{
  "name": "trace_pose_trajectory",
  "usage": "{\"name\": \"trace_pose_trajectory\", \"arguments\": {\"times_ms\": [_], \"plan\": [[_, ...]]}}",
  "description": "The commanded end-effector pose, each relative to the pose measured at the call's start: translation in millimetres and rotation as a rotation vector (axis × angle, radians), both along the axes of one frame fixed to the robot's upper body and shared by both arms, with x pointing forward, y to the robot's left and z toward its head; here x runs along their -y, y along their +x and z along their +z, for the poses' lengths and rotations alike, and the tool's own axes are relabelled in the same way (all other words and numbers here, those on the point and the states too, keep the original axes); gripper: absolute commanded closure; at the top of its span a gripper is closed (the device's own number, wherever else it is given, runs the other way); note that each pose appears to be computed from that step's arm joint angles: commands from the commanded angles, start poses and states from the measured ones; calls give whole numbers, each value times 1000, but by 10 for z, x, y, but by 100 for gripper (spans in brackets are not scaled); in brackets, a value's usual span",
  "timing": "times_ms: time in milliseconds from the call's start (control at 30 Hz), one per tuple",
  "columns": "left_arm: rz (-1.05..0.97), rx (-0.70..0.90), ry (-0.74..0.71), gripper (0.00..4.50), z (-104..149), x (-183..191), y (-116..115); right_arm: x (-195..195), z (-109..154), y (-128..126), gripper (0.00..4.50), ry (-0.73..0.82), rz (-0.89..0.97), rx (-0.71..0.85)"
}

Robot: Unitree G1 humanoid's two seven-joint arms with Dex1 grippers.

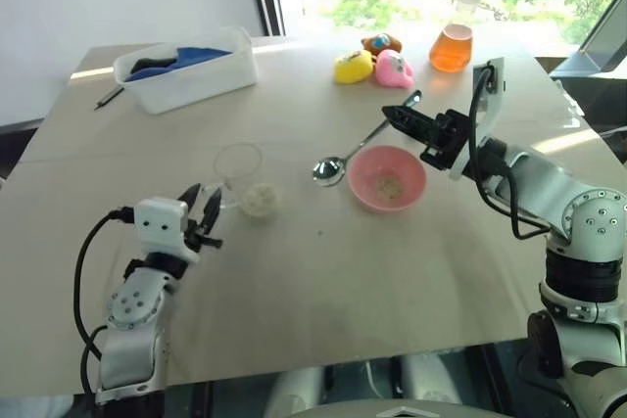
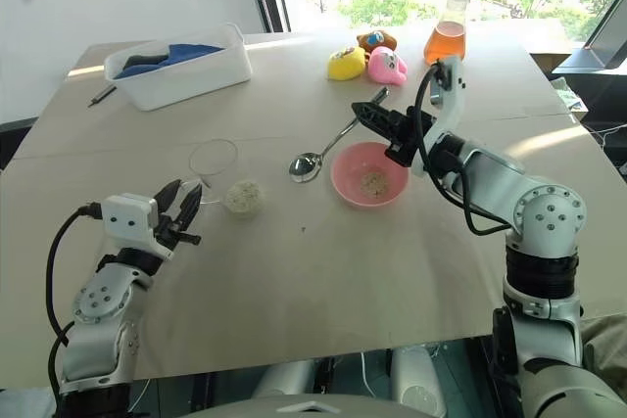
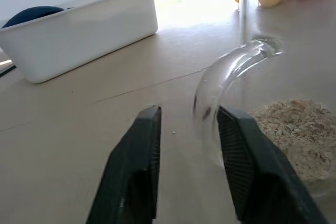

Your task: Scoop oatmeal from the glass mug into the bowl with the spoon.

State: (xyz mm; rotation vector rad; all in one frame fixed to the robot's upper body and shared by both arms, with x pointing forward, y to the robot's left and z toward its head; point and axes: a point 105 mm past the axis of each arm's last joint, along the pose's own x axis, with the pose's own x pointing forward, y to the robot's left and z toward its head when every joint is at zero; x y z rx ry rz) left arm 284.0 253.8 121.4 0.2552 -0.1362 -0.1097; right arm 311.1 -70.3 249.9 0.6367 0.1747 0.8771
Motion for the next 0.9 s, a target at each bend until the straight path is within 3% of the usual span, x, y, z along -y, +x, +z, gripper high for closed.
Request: {"name": "trace_pose_trajectory", "arguments": {"times_ms": [33, 67, 200, 567, 700, 900], "plan": [[-6, 26, 11, 261, 66, 0, 21, 5, 96, -41, 450, 24, 10, 39], [-8, 28, 8, 261, 65, 0, 25, 8, 94, -39, 450, 23, 9, 39], [-3, 23, 7, 433, 47, -8, 50, 10, 96, -40, 450, 22, 9, 40], [-23, 11, -9, 433, 30, 30, 117, -41, 243, -26, 450, 23, 13, 93], [-48, 16, -16, 433, 169, 90, 230, -193, 551, -21, 450, 31, 48, 189], [-93, 30, -13, 433, 394, 222, 410, -439, 637, -54, 450, 26, 123, 238]]}}
